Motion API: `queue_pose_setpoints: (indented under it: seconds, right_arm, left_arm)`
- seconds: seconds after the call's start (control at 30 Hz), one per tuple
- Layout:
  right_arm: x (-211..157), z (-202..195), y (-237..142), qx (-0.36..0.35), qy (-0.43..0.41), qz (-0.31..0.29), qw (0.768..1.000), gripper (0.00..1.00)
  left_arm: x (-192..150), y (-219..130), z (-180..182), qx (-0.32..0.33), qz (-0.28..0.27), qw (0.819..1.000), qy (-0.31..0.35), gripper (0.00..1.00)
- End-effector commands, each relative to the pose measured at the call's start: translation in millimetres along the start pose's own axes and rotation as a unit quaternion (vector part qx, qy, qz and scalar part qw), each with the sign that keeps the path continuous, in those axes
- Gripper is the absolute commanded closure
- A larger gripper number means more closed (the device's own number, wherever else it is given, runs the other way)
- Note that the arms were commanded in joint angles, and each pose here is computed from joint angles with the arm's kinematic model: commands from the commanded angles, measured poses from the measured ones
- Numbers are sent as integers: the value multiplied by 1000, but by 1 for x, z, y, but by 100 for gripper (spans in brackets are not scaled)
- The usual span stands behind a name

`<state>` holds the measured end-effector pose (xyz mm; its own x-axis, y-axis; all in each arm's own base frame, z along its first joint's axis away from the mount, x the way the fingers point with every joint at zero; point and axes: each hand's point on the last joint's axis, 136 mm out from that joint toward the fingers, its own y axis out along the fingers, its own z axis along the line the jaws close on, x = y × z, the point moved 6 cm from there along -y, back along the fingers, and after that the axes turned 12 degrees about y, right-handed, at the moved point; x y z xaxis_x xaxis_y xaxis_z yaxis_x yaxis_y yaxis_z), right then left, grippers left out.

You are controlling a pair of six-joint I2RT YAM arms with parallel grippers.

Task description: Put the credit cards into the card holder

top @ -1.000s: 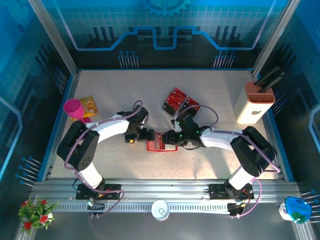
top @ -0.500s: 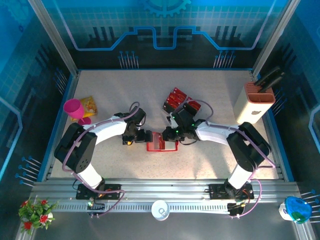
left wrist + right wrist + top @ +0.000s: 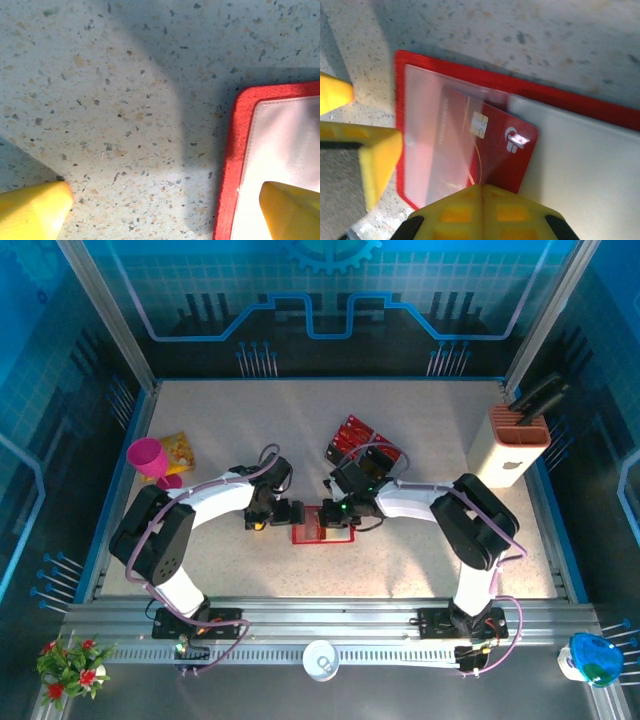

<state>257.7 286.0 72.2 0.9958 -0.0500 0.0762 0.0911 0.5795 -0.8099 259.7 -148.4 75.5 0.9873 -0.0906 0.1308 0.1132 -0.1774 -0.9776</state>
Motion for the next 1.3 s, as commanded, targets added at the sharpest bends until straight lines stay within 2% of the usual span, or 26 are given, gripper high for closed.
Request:
queue_pose_setpoints:
  seconds: [0.0,0.17,0.33,0.53,0.67,1.27]
  right_arm:
    - [-9,4,15,-16,-3,22,1000,96]
    - [-7,14,21,-3,1,23,1000,96]
    - [-2,22,5,11,2,4,1000,96]
    - [6,24,-25,25,7,-31,999,95]
    - [8,21,-30,21,6,-35,999,95]
    - [11,15,3,-9,-3,2,1000,96]
  left_arm:
    - [-8,13,10,26,27,999,-6,1]
    - [1,3,6,18,14,1000,-6,1]
    - [6,-13,4,2,-2,1000,-17,1]
    - [-6,-19,8,-8,-6,999,-43,1]
    - [-14,-12,14,1,4,999,-53,1]
    - [-19,9,26,30,26,998,-55,1]
